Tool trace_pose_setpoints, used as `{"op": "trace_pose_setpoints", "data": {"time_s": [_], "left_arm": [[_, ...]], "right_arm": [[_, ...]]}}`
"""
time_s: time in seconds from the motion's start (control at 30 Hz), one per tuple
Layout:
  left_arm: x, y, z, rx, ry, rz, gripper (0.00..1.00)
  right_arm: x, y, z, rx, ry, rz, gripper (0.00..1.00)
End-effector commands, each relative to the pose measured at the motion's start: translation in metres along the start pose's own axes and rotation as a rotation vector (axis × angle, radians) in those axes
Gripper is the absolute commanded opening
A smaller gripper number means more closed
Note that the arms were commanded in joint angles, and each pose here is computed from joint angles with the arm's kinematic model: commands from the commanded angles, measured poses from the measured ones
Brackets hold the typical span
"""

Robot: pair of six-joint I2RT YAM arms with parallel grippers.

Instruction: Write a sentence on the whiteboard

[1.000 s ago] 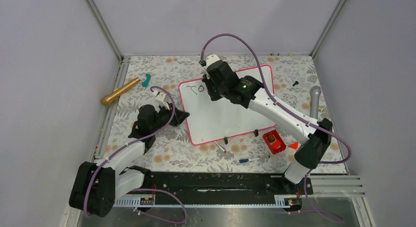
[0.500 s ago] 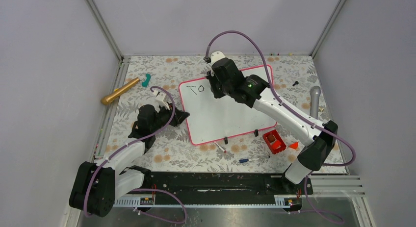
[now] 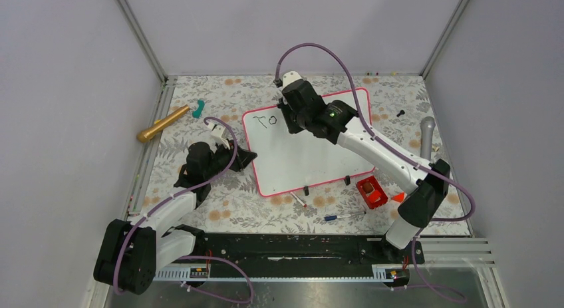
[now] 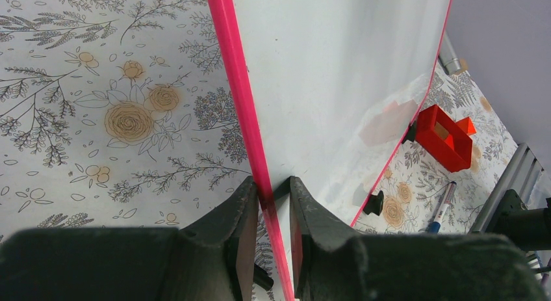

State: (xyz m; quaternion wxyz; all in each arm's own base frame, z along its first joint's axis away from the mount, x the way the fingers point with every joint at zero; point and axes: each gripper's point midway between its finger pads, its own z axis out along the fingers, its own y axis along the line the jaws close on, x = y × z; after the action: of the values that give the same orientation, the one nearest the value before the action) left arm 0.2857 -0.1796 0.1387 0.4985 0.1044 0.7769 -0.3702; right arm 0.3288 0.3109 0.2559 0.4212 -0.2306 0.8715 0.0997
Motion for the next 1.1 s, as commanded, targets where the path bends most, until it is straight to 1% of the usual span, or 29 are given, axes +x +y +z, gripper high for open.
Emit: {"op": "trace_pose_setpoints", "data": {"time_s": [0.0,1.07], "left_arm": [[-0.011,-0.006,0.002,0.023,-0.032,0.073,0.0],[-0.01,-0.007,0.002,0.026,-0.03,0.072,0.0]], "right_arm": [[-0.02,-0.009,-0.003,0.042,-0.05,0.0,0.0],[-0.021,-0.009,0.009,0.064,-0.037,-0.016,0.0]]}}
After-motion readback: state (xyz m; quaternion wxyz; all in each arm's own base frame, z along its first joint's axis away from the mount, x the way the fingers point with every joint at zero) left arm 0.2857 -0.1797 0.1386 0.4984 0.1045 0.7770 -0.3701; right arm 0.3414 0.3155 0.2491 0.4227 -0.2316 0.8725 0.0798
